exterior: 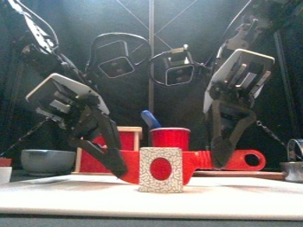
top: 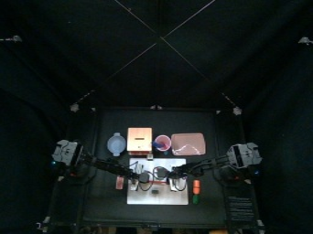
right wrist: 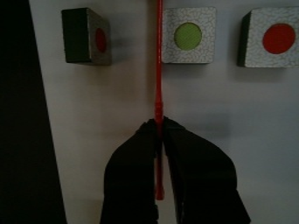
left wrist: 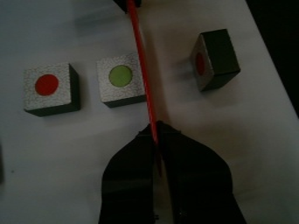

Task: Cut the sushi into 4 pieces with the knife
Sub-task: Cut the sushi into 4 pieces

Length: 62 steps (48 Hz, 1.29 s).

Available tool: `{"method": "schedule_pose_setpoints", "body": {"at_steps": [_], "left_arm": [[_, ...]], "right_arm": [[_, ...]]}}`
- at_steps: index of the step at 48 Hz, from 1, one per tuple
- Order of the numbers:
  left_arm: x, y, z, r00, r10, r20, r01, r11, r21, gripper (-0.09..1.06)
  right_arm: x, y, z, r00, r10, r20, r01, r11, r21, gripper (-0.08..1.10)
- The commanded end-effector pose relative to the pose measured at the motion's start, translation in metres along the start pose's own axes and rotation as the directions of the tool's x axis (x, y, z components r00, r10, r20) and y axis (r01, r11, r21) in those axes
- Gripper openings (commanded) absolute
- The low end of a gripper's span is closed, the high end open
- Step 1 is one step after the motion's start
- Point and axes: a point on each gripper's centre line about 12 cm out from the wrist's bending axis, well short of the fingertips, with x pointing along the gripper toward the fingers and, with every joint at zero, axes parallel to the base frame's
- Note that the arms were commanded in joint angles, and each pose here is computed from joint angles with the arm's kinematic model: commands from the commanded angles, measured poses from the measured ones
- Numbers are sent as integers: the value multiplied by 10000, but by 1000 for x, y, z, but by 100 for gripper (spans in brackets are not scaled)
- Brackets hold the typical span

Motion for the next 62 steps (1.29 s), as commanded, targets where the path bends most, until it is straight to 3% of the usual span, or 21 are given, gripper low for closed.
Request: {"method": "schedule_pose_setpoints", "body": {"at_steps": [1, 11, 20, 27, 35, 48, 54, 62], "left_arm": [[-3, 8, 0, 9999, 137, -59, -137, 9999, 70, 41], [-17, 9, 14, 9991, 185, 369, -188, 9998, 85, 41], [-32, -1, 29, 9985, 46, 538, -62, 9995, 298, 41], [-38, -9, 33, 9979, -97, 640, 69, 9990, 438, 41], [-38, -8, 37, 9964, -87, 838, 72, 9998, 181, 50], [-41, -5, 43, 9948, -29, 1018, 16, 9999, 134, 77], [-51, -5, 51, 9908, -7, 1353, -11, 9999, 131, 85], [-77, -4, 63, 9788, 45, 2046, -68, 9999, 106, 85]], "right_arm": [[-10, 2, 6, 9996, 22, 268, -18, 9999, -153, 23], [-20, 7, 12, 9982, 156, 584, -147, 9998, -166, 23], [-33, 16, 21, 9938, 438, 1025, -435, 9990, -57, 23], [-39, 23, 22, 9917, 572, 1150, -554, 9983, -194, 23], [-40, 23, 23, 9914, 573, 1179, -550, 9982, -227, 23], [-42, 24, 23, 9903, 602, 1250, -579, 9981, -221, 23], [-48, 25, 22, 9895, 654, 1291, -633, 9978, -202, 23], [-70, 25, 6, 9922, 896, 866, -899, 9959, 0, 23]]}}
